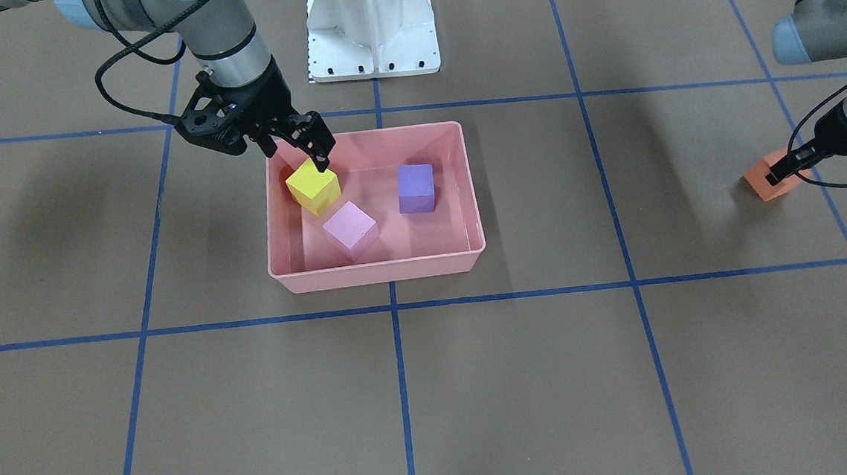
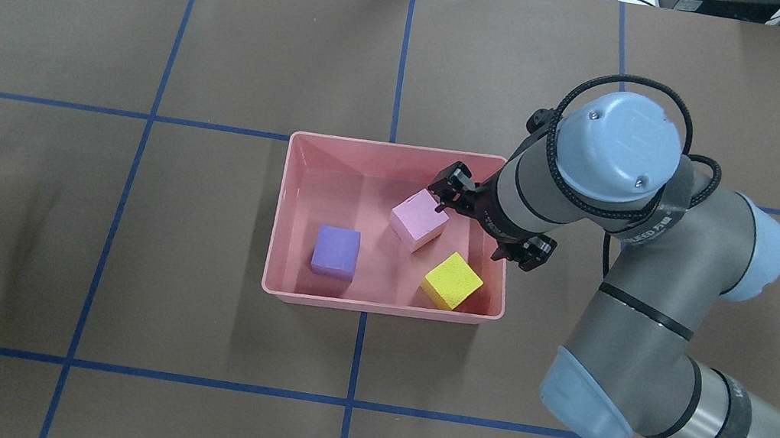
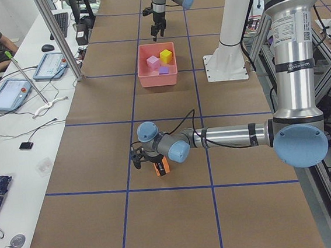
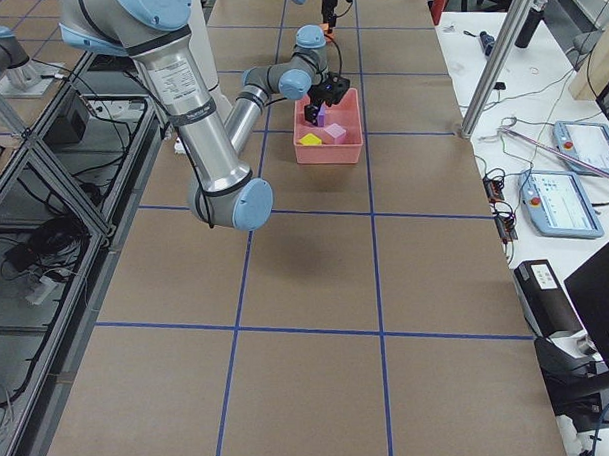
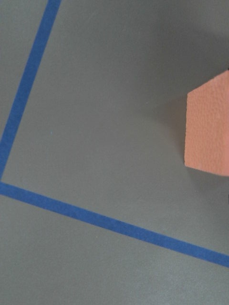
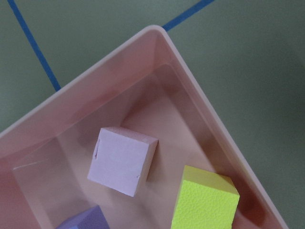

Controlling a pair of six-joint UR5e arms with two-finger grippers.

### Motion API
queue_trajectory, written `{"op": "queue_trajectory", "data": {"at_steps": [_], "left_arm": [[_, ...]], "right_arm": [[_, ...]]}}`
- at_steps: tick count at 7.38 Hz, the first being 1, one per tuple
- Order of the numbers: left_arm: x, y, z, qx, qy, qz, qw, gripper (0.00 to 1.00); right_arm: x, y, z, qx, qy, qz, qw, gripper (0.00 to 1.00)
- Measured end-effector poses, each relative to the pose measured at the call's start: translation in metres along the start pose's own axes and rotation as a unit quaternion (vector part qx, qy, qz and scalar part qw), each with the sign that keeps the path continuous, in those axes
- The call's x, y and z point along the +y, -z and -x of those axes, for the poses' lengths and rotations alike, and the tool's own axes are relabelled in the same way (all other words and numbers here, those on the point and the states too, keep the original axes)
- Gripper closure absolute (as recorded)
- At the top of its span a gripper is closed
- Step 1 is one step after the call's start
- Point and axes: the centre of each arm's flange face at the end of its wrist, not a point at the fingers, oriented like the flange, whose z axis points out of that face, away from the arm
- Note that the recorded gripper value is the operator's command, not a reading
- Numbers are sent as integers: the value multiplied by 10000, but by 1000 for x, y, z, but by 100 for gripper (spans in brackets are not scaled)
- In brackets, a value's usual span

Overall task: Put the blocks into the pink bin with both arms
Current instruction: 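Release yellow cube, raise right gripper while left gripper grasps orange cube, then carry the orange cube into the bin and open the left gripper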

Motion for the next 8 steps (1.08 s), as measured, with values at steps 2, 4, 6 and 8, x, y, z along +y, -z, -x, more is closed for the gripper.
{"op": "queue_trajectory", "data": {"at_steps": [2, 4, 6, 8], "left_arm": [[0, 1, -4, 71, -9, 69, 10000, 100], [2, 21, -46, 571, 7, 361, 9977, 100], [6, 84, -147, 1365, 455, 625, 9876, 100], [32, 142, -280, 1891, 892, 927, 9735, 100]], "right_arm": [[-24, 22, -4, -112, -136, -32, 9998, 0], [-62, 53, -23, -183, -362, 45, 9992, 0], [-91, 65, -52, -102, -317, 119, 9994, 0], [-111, 53, -84, 138, 108, 106, 9998, 0]]}}
